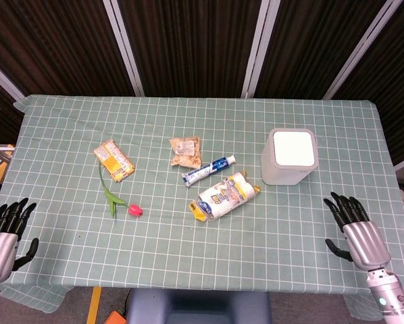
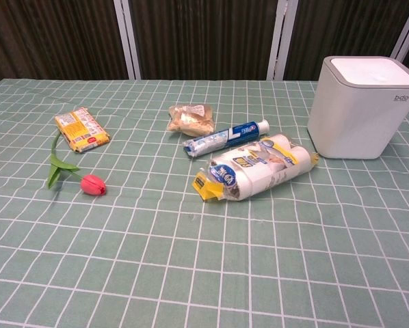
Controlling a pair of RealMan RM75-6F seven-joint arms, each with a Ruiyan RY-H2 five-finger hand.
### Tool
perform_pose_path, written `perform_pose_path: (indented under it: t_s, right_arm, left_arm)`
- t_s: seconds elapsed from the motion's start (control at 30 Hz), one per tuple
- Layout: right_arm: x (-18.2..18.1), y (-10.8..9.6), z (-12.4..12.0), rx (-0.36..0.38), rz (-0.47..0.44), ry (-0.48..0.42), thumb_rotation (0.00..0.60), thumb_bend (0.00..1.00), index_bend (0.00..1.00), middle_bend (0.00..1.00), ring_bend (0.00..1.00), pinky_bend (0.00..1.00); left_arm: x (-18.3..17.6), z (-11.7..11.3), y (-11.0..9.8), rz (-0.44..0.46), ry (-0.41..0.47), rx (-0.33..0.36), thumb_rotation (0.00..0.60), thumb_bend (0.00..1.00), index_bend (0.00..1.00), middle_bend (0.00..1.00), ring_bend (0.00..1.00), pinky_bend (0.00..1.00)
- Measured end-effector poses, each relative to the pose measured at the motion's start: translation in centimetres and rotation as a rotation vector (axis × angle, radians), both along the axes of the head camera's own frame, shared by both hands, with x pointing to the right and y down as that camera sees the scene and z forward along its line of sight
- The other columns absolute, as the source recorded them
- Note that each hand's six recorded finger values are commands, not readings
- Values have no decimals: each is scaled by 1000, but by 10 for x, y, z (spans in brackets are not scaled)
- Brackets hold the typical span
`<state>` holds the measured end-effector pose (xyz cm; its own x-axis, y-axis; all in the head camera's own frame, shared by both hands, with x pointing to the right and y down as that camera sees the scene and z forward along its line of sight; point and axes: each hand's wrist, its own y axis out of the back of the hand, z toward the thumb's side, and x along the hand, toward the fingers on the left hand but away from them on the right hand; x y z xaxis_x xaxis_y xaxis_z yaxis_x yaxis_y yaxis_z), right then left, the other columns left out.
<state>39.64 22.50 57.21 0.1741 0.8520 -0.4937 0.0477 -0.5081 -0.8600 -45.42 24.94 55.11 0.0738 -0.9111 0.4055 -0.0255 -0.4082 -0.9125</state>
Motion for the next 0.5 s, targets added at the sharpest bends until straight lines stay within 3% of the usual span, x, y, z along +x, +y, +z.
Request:
perform_pose_path:
  t_s: [0.13, 0.17, 0.2, 0.23, 0.27, 0.3, 0.37, 0.43, 0.5]
  right_arm:
    - [0, -1, -1, 9, 3, -4, 600, 363, 0, 10, 4, 0]
    - [0, -2, 0, 16, 5, -2, 600, 364, 0, 69, 54, 33]
    - [0, -3, 0, 24, 9, -2, 600, 364, 0, 166, 151, 113]
    - [-1, -5, 0, 35, 14, -4, 600, 363, 0, 358, 346, 282]
    - [-2, -8, 1, 53, 23, -8, 600, 364, 0, 577, 585, 513]
    - [-3, -11, 2, 67, 32, -11, 600, 363, 0, 651, 664, 593]
    - [-7, -19, 7, 90, 51, -20, 600, 369, 0, 918, 932, 896]
    - [-12, -27, 11, 92, 47, -19, 600, 421, 0, 998, 1000, 998]
    - [-18, -39, 16, 89, 37, -13, 600, 485, 0, 1000, 1000, 1000]
  left_arm:
    - [1, 0, 0, 4, 5, 0, 600, 463, 0, 0, 0, 32]
    - [2, 0, 0, 6, 10, 1, 600, 463, 0, 0, 0, 32]
    - [2, 0, 0, 10, 13, 2, 600, 463, 0, 0, 0, 32]
    - [2, 0, 0, 12, 15, 3, 600, 463, 0, 0, 0, 32]
    - [2, 0, -1, 11, 17, 4, 600, 464, 0, 0, 0, 32]
    - [2, 0, -1, 9, 17, 4, 600, 463, 0, 0, 0, 32]
    - [1, 0, -2, 5, 19, 4, 600, 461, 0, 0, 0, 32]
    - [2, 0, -3, 6, 28, 7, 600, 461, 0, 0, 0, 34]
    - [3, 1, -3, 14, 34, 11, 600, 463, 0, 0, 0, 39]
